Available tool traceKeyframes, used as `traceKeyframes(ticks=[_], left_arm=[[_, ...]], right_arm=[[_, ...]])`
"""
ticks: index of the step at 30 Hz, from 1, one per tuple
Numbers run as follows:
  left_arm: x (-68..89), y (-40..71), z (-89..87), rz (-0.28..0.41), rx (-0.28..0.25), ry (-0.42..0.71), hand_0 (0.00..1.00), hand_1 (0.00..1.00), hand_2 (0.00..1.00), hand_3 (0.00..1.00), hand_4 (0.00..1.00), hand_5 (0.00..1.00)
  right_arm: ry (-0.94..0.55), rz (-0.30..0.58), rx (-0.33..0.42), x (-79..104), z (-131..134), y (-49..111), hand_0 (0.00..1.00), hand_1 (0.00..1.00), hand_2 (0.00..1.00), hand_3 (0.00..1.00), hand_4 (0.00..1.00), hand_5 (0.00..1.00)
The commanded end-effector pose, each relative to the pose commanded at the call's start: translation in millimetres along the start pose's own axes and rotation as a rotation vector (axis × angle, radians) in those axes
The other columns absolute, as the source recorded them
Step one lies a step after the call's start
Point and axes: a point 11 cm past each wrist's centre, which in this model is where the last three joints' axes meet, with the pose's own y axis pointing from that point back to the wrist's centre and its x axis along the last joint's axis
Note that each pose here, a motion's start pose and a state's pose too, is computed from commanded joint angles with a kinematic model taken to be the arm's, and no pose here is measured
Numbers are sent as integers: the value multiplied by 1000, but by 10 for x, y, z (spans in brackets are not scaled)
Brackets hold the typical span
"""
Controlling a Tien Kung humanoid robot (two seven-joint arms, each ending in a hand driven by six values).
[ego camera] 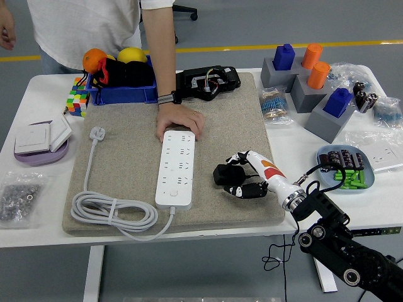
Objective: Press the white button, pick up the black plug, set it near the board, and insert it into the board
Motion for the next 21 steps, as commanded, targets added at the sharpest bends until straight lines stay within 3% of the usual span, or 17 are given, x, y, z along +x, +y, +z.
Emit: traceKeyframes(ticks=[15, 16, 21], left_arm=[[-6, -2, -11, -1, 2, 1, 625, 630, 636, 692, 562, 392], [-6, -2, -10, -1, 2, 2, 625, 630, 635, 692, 560, 393], [-4, -1, -3, -1, 0, 3, 625, 630, 635, 692, 560, 393]], right_arm=[[-12, 1, 3, -29, -14, -11, 610, 621, 617, 469, 866, 37], [-13, 1, 4, -29, -14, -11, 534, 556, 588, 474, 843, 11], [-13, 4, 10, -24, -22, -11, 534, 556, 588, 474, 843, 11]])
